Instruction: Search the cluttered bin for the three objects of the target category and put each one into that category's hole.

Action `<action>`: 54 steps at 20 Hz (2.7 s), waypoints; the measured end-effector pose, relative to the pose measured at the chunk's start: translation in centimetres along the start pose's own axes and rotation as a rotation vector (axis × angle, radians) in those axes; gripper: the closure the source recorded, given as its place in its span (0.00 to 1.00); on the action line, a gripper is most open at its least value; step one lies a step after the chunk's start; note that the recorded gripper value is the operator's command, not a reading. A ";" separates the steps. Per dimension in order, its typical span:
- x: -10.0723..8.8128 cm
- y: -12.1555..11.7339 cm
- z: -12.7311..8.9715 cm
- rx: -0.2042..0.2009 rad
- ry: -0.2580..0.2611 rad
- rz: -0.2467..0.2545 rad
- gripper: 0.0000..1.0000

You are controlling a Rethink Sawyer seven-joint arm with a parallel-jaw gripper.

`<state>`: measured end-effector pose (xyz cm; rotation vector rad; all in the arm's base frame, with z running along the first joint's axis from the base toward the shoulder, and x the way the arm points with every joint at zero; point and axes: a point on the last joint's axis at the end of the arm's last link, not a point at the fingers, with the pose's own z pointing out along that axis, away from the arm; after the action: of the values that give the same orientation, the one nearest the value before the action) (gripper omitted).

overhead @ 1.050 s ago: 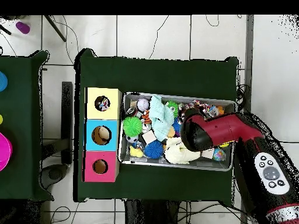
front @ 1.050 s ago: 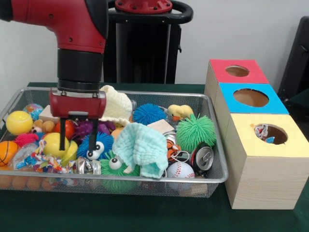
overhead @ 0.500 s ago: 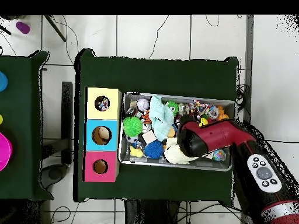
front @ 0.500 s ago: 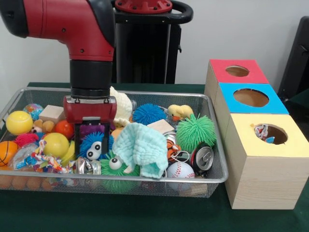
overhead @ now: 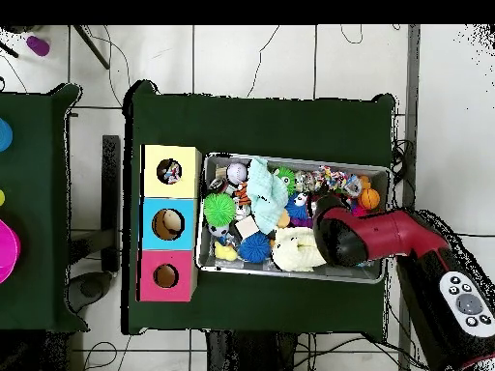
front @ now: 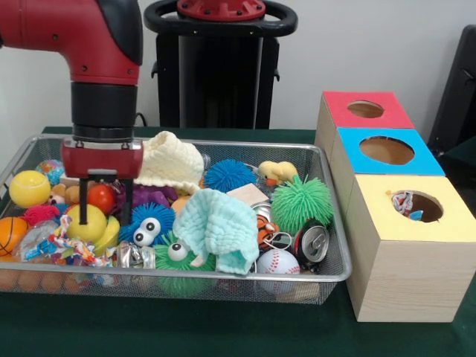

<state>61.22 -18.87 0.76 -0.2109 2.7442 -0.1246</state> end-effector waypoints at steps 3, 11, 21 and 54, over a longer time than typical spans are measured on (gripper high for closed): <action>0.1 -1.4 -0.5 0.009 0.006 0.030 0.00; -0.4 -1.9 -0.6 0.014 -0.001 0.035 0.00; -0.9 0.1 0.9 0.006 -0.051 -0.048 0.00; 2.9 -3.6 3.3 0.009 -0.099 -0.026 0.00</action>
<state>60.33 -23.11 -2.88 -0.2442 2.6429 -0.1303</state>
